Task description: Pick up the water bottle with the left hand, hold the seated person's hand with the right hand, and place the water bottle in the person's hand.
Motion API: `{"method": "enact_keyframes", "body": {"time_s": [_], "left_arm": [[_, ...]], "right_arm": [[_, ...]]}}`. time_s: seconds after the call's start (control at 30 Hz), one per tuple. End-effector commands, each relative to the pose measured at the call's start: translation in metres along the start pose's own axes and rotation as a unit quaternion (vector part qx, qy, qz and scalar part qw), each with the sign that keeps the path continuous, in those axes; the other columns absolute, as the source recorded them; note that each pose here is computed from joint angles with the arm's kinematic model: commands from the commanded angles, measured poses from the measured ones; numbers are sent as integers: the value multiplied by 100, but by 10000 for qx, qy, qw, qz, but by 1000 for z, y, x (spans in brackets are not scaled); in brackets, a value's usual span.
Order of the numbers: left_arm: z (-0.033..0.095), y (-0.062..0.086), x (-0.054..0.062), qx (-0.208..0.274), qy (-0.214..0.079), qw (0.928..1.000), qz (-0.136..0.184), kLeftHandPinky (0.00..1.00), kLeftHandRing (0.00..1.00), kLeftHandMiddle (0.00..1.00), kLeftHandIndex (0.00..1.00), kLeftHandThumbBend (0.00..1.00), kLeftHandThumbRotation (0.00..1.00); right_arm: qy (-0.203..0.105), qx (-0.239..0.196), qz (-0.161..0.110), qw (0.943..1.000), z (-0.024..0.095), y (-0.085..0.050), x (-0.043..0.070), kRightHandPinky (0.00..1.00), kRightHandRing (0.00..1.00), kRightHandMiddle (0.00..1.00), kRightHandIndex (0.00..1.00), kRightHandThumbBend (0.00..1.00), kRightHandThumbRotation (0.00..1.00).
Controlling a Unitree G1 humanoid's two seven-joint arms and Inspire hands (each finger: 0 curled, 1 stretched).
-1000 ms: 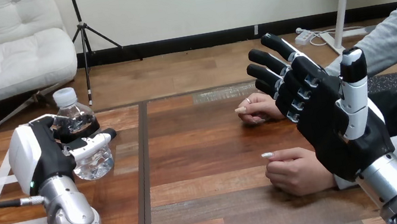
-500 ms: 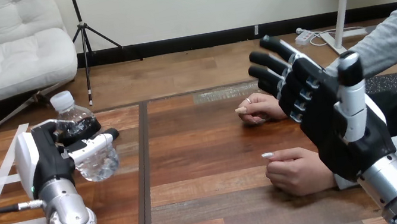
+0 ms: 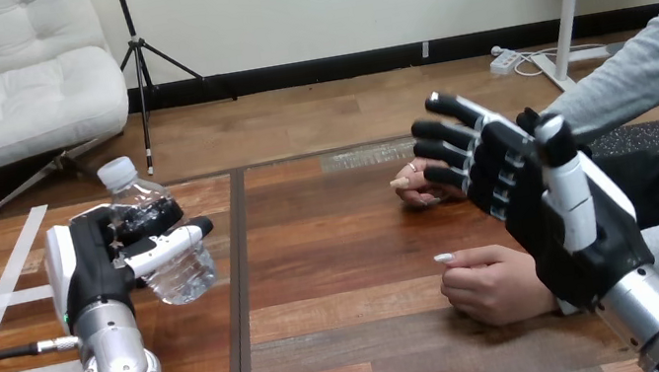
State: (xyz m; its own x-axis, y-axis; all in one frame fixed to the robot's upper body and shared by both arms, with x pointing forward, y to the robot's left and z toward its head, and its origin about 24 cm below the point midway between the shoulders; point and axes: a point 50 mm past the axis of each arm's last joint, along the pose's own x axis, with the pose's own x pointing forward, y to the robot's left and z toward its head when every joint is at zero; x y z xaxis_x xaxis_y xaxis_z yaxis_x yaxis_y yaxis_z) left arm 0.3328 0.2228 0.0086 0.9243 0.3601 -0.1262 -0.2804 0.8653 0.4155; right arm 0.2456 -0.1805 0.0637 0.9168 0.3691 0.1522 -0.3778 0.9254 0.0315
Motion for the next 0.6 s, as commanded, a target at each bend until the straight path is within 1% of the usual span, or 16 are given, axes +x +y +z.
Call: {"method": "enact_keyframes", "body": {"time_s": [0.0, 0.1, 0.27, 0.57], "left_arm": [[40, 1, 9, -349, -711, 9969, 17, 25, 32, 37, 40, 80, 0], [41, 0, 8, -351, -744, 9966, -28, 26, 33, 38, 41, 79, 0], [43, -2, 7, -341, -782, 9963, -98, 27, 34, 38, 41, 79, 0], [49, -6, 3, -303, -952, 9947, -230, 28, 34, 38, 40, 79, 0]], "right_arm": [[-444, -447, 119, 9979, 19, -7, 18, 86, 88, 86, 89, 95, 100], [-445, -590, 133, 9972, 18, -8, 18, 86, 88, 86, 89, 94, 100], [-424, -788, 73, 9960, 16, -11, 19, 84, 87, 85, 87, 94, 100], [-395, -843, 20, 9957, 12, -13, 20, 82, 85, 83, 85, 95, 100]]}}
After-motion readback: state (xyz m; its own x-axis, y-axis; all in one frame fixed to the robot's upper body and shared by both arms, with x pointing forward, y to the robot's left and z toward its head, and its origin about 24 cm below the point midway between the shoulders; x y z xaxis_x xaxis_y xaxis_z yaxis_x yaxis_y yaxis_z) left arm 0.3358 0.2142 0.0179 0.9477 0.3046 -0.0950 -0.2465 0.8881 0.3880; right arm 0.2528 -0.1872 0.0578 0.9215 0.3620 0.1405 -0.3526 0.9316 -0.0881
